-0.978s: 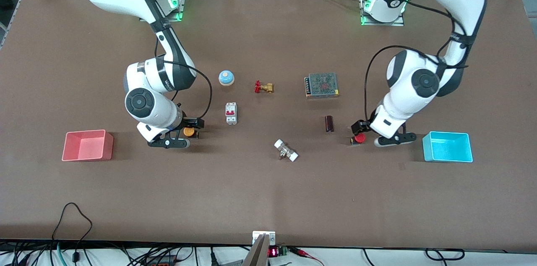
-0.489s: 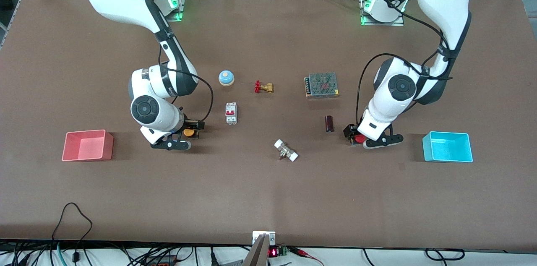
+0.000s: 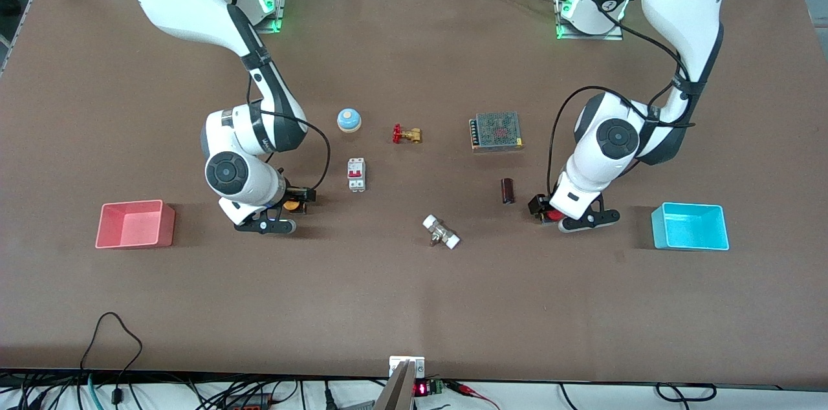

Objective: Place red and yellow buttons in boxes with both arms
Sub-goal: 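Grasp the yellow button with the right gripper while the left gripper grasps the red button, then carry the yellow button over the pink box while the left gripper carries red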

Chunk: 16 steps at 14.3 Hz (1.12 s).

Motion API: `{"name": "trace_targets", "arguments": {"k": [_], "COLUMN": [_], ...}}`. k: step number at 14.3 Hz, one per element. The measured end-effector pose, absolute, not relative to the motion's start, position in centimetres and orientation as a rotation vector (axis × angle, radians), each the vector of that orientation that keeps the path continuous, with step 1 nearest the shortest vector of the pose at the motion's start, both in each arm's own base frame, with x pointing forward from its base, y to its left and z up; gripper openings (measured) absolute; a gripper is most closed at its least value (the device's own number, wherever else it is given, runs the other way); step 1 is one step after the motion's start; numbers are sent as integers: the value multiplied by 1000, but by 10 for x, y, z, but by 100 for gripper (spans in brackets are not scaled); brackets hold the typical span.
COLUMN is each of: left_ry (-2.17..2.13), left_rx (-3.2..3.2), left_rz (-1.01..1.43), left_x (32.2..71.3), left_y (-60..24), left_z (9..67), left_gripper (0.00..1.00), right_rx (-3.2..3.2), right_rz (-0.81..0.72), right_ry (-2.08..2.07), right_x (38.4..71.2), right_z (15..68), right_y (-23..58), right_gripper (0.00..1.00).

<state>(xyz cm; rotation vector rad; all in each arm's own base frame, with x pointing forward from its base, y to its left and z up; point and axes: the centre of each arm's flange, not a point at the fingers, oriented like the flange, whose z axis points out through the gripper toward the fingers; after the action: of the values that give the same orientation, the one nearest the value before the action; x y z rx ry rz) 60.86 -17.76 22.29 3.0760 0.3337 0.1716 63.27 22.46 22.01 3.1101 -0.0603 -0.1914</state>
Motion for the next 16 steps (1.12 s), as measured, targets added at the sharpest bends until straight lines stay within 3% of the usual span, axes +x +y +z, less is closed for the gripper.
{"name": "trace_targets", "arguments": {"k": [4,7,11,12,14,16], "left_ry": [336,339,340,340,342,346], "left_rx": [3074,3072,3072,3073,3075,3075], "left_rz": [176,177,173,172,169,179], "left_x": [611,614,614,614,614,619], "left_y": [-178,-178,-178,-178,-177,-172], "left_z": [223,221,219,218,217,220], "left_gripper": [96,86,47,39,37,37], "right_rx": [3112,3105,3102,3102,3101,3101], "right_rz": [-177,-196,-204,-204,-205,-205], "right_ry": [-58,-58,-58,-58,-58,-58], "right_x": [639,638,637,637,637,637], "right_z": [219,209,205,204,204,204], "right_y": [227,227,226,226,226,226], "right_gripper": [98,98,95,89,64,59]}}
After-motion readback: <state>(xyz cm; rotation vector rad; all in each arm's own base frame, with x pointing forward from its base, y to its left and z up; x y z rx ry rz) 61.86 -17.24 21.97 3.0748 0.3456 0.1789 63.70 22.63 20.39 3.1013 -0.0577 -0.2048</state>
